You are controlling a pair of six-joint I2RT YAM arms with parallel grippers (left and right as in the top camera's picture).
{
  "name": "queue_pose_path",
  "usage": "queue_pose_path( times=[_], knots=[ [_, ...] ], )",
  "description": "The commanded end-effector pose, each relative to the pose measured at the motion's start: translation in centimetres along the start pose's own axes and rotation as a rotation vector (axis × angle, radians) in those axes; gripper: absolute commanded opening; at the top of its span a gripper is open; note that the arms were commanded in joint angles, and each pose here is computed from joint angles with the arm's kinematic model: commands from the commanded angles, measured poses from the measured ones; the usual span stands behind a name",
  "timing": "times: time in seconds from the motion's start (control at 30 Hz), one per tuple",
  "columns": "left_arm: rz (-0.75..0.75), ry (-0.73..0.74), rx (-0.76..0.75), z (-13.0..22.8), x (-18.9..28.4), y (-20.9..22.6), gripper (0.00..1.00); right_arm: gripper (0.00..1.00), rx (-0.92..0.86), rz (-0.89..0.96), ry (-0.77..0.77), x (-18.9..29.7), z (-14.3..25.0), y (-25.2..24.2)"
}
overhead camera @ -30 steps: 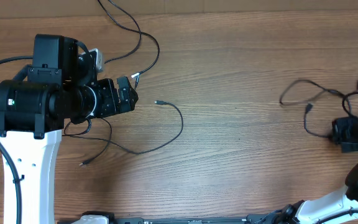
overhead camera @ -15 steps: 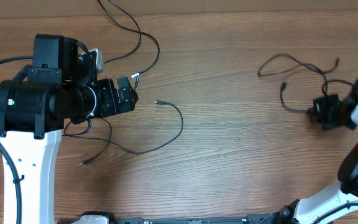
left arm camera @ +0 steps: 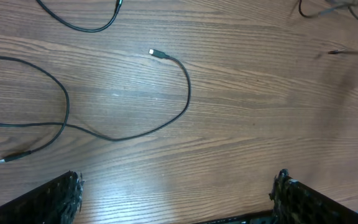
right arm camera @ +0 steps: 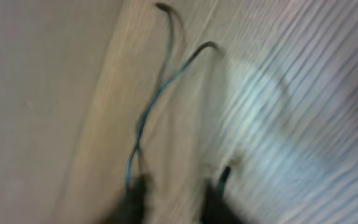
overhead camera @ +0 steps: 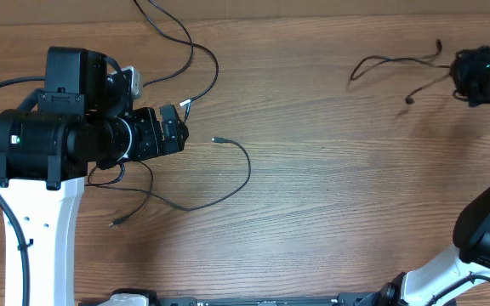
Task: Untangle cables
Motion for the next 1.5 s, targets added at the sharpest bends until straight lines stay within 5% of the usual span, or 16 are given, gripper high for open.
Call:
queue_pose_path(
  times=[0.0,0.13,0.53,0.8,1.0,1.47],
  knots=[
    [-0.006,-0.015,-0.022,-0.2,0.3,-0.1,1.0,0.73,0.108,0.05,-0.036,0.0,-0.4,-0.7],
    [-0.006,-0.015,-0.021,-0.2,0.3,-0.1,1.0,1.0,0.174,0.114,0.009,-0.9,0.3,-2.3],
    [-0.006,-0.015,-0.022,-0.2,0.3,-0.1,0.99,0.95,0.402,0.159,0.316,-4.2,9.0,-3.3],
    [-0.006,-0.015,-0.022,-0.2,0.3,-0.1,1.0,1.0,0.451,0.234,0.274,-8.6,13.2,-3.0],
    [-0.006,-0.015,-0.022,-0.2,0.3,-0.1,1.0,0.84,0.314,0.215,0.201,-11.0,13.0,-2.2],
    [-0.006,-0.015,-0.022,-0.2,0.3,-0.1,0.99,0.71,0.324,0.095,0.135,-14.9,12.4,-0.3]
  ],
)
Point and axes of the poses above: each gripper's point midway between its finger pads, its own x axis back along the fingers, its own y axis along the line the jaws close on, z = x × y, the point moved 2 cm from there along x, back along the fingers, and after that the axes turned 15 degrees about -x, right-handed, at the moved point
